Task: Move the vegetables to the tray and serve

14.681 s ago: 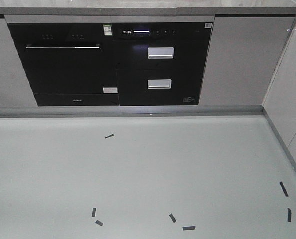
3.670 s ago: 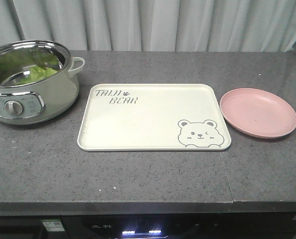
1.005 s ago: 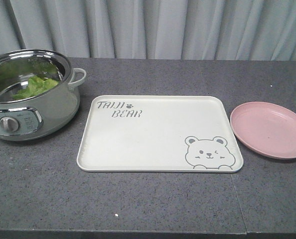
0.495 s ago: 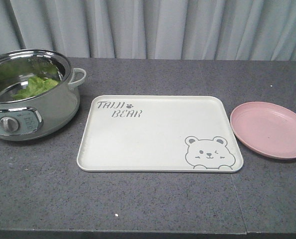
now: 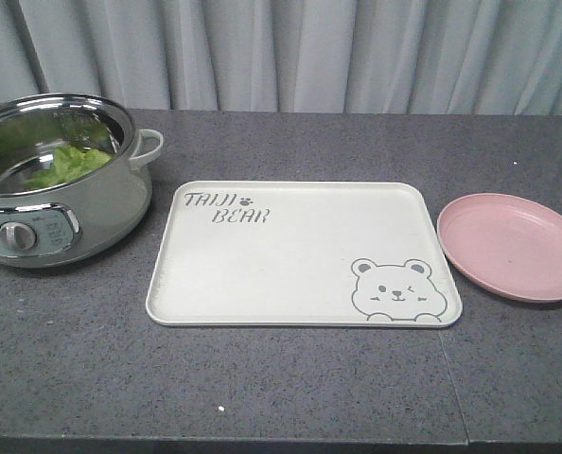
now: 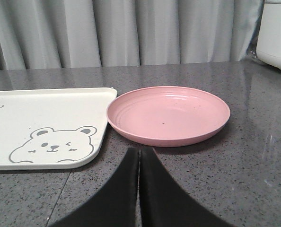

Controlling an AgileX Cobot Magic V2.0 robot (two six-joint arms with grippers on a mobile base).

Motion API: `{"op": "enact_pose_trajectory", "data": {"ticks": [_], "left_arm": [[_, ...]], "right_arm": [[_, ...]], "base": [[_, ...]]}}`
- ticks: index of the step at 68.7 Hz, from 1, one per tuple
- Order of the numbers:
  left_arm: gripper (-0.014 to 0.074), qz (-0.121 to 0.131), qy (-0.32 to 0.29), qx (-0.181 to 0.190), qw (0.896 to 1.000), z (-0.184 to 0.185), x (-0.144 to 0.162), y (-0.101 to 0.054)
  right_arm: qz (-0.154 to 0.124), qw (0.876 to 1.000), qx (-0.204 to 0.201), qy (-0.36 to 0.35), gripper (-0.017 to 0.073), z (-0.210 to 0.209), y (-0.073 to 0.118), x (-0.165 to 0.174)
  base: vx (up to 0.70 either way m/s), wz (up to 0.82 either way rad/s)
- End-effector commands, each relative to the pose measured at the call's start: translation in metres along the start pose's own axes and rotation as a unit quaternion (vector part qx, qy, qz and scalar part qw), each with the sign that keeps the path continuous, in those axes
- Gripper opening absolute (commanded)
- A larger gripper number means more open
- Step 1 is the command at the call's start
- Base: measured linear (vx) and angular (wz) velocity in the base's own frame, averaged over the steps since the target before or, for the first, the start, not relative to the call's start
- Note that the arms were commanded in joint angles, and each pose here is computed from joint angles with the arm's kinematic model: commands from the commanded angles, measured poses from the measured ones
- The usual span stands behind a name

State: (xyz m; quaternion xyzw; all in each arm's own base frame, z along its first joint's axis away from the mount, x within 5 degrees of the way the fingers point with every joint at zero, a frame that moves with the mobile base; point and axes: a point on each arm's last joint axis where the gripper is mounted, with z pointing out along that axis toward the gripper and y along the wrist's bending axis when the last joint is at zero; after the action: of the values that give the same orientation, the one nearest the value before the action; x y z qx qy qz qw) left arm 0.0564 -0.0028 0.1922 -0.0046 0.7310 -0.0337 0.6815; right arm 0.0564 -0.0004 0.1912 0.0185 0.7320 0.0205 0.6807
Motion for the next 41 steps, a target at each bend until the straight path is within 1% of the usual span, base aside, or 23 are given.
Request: {"op": "enact_pose_trajectory", "data": {"ticks": [1, 41], "left_arm": [[-0.0006, -0.005, -0.032, -0.003, 0.999, 0.0004, 0.0013, 0.0008], [-0.0006, -0.005, -0.032, -0.003, 0.999, 0.0004, 0.0013, 0.0008]], "right_arm": [[-0.005, 0.999, -0.003, -0.032, -0.0003, 0.0005, 0.0006, -0.0021], [-0.005, 0.999, -0.003, -0.032, -0.0003, 0.0005, 0.0006, -0.0021]], "base": [[0.00, 0.00], [0.00, 0.00]]}}
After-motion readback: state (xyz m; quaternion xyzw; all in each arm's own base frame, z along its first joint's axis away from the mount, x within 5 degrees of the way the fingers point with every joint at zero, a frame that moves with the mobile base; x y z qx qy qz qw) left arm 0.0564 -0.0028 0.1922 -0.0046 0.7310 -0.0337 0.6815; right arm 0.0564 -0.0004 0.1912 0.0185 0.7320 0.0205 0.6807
